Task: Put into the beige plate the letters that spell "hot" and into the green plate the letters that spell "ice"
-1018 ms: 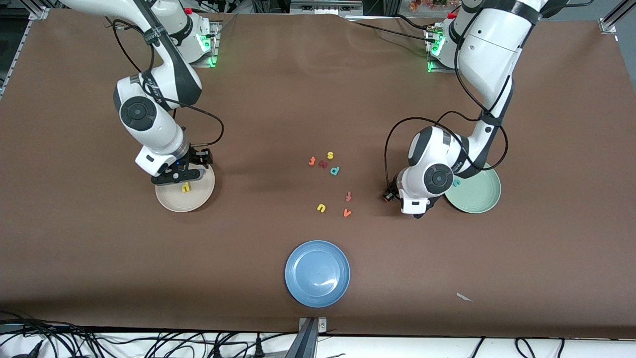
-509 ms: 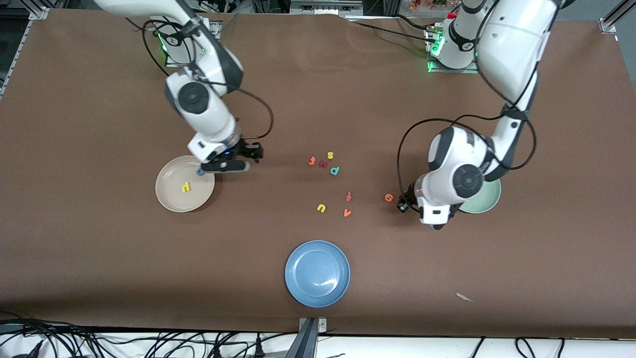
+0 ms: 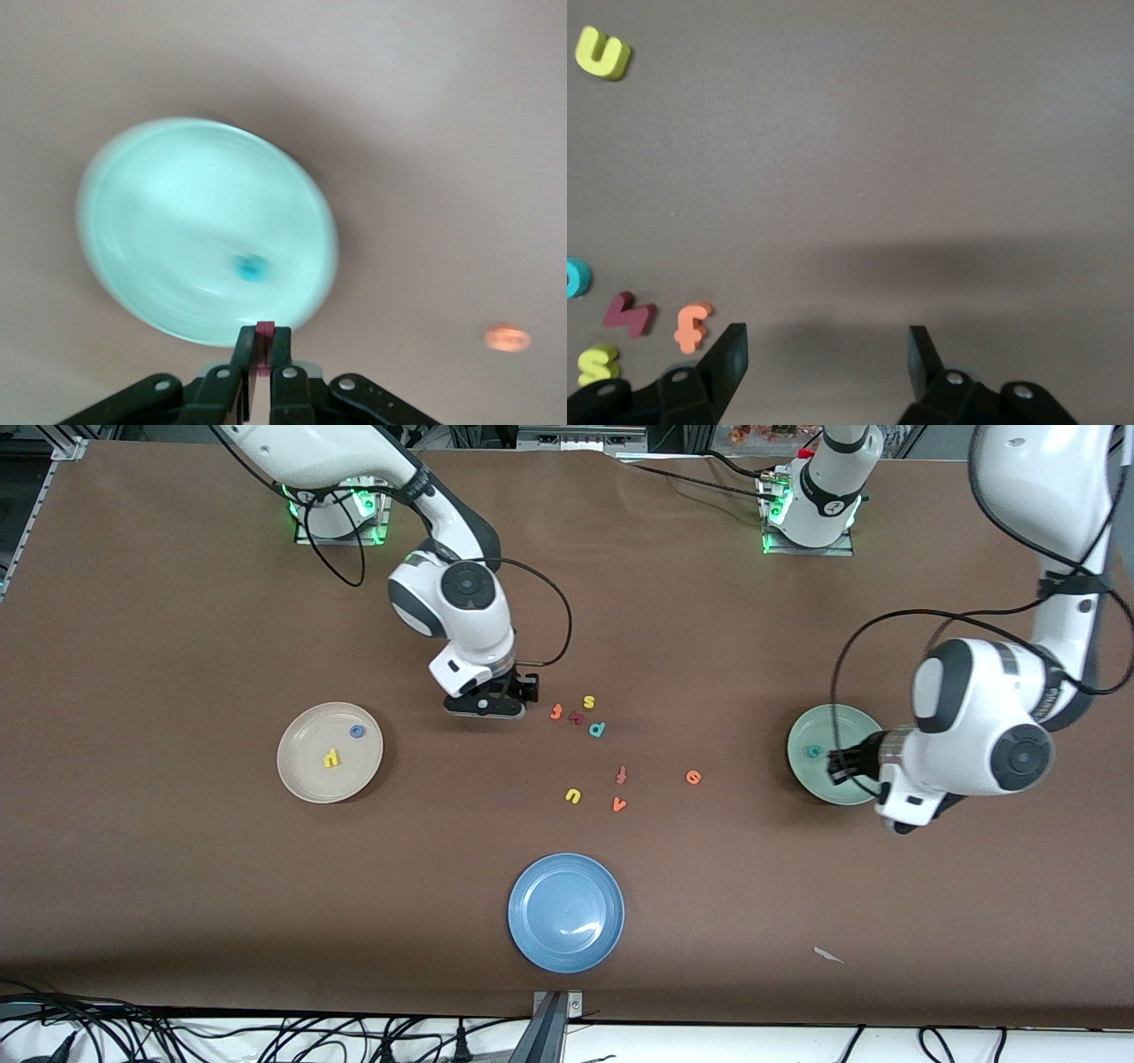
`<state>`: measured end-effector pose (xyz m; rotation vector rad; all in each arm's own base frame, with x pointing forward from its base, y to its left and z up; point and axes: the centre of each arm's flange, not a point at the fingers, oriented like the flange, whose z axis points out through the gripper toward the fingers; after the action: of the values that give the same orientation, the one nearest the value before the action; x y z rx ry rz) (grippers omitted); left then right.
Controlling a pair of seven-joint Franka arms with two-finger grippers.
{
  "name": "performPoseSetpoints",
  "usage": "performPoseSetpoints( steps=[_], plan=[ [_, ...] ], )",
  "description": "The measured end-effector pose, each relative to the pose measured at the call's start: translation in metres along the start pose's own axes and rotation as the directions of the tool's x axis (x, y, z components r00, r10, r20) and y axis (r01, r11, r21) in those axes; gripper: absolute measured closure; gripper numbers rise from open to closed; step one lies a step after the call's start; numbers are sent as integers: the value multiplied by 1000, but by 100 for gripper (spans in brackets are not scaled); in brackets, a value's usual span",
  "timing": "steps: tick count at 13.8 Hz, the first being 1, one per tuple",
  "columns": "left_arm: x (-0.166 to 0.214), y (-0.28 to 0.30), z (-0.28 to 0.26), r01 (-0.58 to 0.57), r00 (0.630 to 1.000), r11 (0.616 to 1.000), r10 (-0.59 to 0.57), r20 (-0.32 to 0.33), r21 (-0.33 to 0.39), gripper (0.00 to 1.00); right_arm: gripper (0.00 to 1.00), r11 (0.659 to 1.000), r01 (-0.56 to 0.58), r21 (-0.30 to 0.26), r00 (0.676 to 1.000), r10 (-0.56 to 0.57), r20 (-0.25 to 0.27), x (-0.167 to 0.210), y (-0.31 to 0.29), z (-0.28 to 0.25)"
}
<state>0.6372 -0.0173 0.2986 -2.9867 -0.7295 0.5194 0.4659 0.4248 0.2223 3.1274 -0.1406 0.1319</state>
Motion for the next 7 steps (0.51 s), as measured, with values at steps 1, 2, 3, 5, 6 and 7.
performPoseSetpoints(
  steps=[1, 2, 3, 5, 6, 7],
  plan=[
    [9, -19, 8, -31, 999, 999, 31, 10, 20, 90, 19, 1000, -9, -1, 1000, 9, -6, -5, -12, 7],
    [16, -32, 18, -57, 998, 998, 56, 28, 29, 90, 19, 1000, -19, 4, 1000, 20, -10, -8, -23, 10],
    [23, -41, 31, -77, 996, 997, 75, 52, 31, 90, 19, 999, -31, 11, 999, 32, -14, -11, -32, 9],
    [32, -46, 59, -95, 992, 995, 92, 88, 34, 90, 19, 999, -44, 24, 999, 45, -21, -13, -44, 6],
    [35, -43, 72, -100, 991, 994, 97, 94, 34, 90, 19, 998, -52, 26, 998, 53, -25, -12, -47, 5],
    [37, -39, 83, -105, 990, 994, 101, 100, 33, 90, 19, 998, -56, 23, 998, 57, -31, -12, -49, 7]
  ],
)
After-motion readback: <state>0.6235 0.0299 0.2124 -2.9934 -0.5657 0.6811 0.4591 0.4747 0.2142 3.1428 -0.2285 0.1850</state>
